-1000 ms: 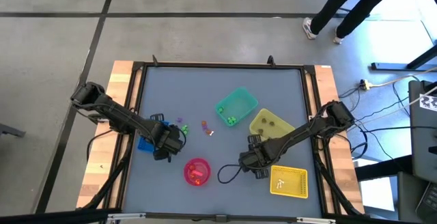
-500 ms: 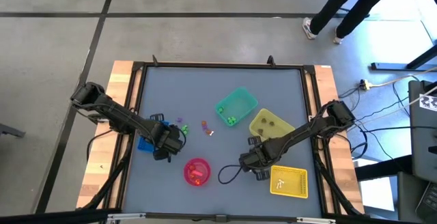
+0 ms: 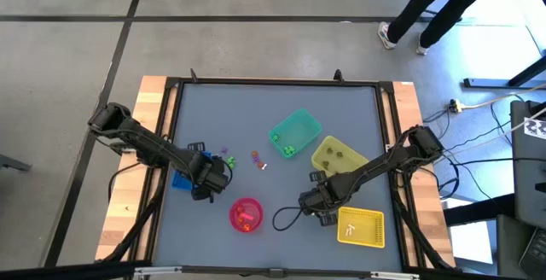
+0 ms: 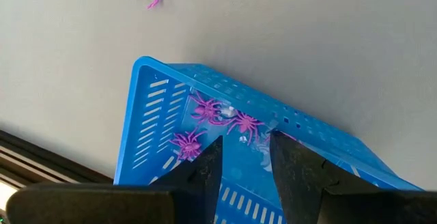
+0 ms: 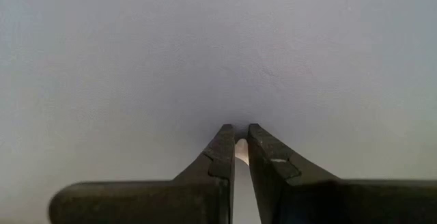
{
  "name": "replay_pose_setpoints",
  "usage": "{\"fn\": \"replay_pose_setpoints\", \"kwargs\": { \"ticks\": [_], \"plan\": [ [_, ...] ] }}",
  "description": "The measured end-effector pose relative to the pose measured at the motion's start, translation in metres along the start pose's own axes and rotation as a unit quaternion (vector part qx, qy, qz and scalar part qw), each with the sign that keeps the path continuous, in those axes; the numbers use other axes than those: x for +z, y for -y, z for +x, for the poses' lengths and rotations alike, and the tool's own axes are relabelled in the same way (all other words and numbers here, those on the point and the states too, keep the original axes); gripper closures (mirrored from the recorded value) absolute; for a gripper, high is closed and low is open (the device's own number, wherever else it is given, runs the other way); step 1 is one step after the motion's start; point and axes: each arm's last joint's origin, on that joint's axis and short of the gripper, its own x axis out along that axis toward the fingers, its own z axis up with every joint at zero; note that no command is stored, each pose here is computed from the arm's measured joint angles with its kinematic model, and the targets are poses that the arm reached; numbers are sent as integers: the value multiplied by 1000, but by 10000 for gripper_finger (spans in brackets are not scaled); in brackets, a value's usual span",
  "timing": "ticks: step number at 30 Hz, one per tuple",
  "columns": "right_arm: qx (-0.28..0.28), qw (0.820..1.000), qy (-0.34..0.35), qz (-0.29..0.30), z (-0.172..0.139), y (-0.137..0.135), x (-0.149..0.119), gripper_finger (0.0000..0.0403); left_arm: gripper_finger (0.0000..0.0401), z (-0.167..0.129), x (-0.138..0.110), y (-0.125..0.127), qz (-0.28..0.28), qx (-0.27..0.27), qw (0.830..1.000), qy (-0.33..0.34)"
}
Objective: Sort Halloween decoration
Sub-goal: Put the white bone toy into the yellow bin
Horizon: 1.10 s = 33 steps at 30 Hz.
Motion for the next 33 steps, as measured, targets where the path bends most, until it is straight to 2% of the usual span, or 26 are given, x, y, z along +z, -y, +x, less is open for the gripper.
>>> {"fn": "replay_pose_setpoints", "kwargs": {
  "ticks": [11,20,25,33],
  "plan": [
    [-1,1000,-5,1,-13,-2,11,372,294,0,0,0,0,0,1000,0],
    [0,1000,0,1,-47,-5,29,372,294,0,0,0,0,0,1000,0],
    [30,1000,7,5,-74,-9,40,372,294,0,0,0,0,0,1000,0],
    [47,999,2,11,-101,-36,39,372,294,0,0,0,0,0,1000,0]
  ]
}}
